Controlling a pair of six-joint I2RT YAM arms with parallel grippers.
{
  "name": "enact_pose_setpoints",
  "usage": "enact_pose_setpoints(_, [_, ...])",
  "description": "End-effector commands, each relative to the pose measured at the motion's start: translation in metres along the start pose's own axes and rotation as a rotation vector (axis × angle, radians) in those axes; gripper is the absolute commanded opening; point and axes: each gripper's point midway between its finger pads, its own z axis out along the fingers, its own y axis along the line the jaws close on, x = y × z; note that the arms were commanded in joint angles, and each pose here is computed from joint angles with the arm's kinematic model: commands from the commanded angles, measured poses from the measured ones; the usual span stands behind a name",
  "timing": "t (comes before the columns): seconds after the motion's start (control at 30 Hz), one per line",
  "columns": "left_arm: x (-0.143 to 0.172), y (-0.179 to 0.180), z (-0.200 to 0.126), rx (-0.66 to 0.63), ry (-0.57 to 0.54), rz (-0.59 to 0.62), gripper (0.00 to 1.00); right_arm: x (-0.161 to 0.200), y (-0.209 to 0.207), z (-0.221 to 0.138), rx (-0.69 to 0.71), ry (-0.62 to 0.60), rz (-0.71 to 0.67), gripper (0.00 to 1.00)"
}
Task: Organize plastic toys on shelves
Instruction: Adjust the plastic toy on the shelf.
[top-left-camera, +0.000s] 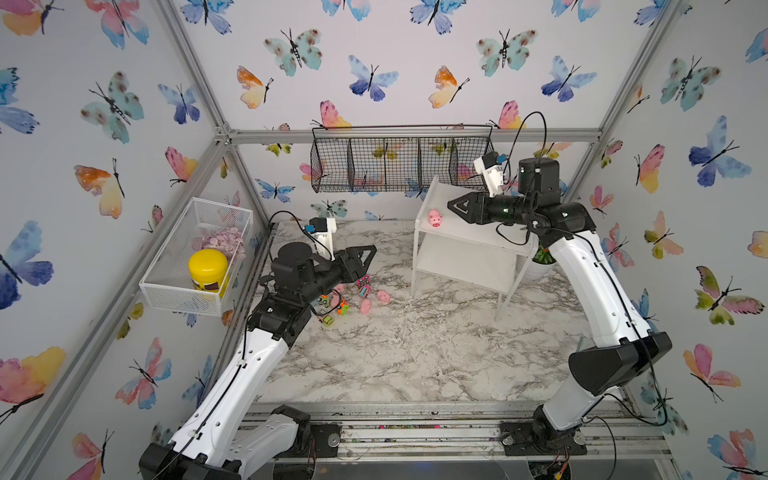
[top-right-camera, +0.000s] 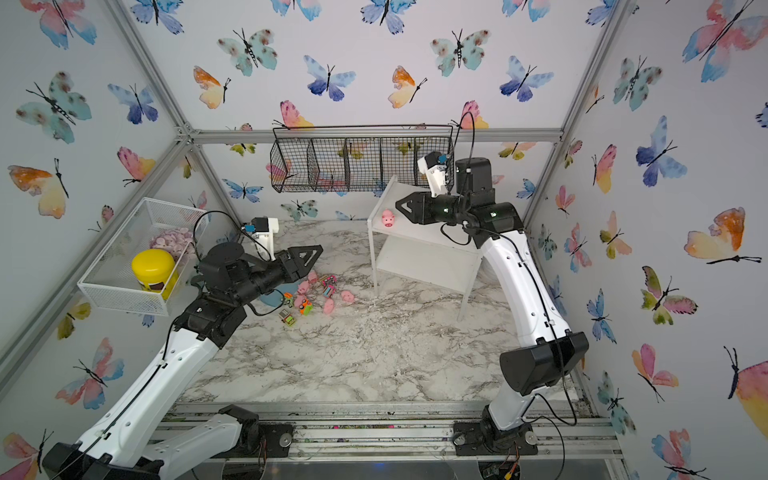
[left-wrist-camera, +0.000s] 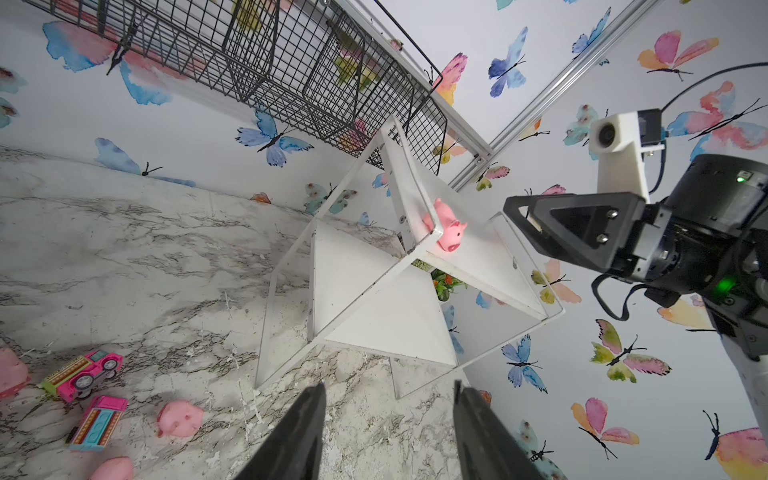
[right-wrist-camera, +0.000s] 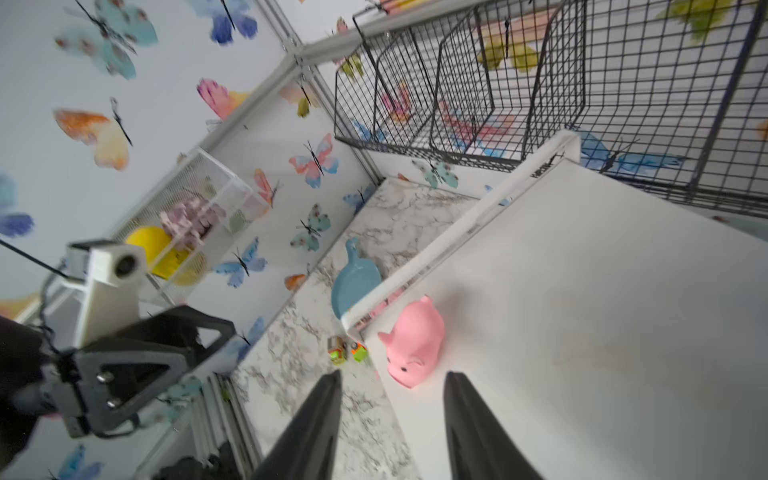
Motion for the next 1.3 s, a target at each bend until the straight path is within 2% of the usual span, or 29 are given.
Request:
enact_pose_setpoints(0.0, [-0.006,-0.009,-0.008,0.017,-0.014,0.024,0.55,0.005,-0.012,-0.001,0.068,0.039,-0.002,0.34])
enact_pose_setpoints(0.2, [-0.007,-0.01,-0.008,0.02,-0.013,0.024,0.55,0.013,-0.026,0.012,0.092,0.074,0.029,0.25])
enact_pose_setpoints(0.47, [-0.006,-0.008,-0.006,0.016,-0.013,0.02,0.55,0.022,-0.025,0.026,0.056,0.108,0.049,0.1])
enact_pose_setpoints(1.27, [-0.006,-0.007,-0.007,0.013,-0.015,0.017,0.55,0.047,-0.002,0.042,0.008,0.17,0.059,0.06])
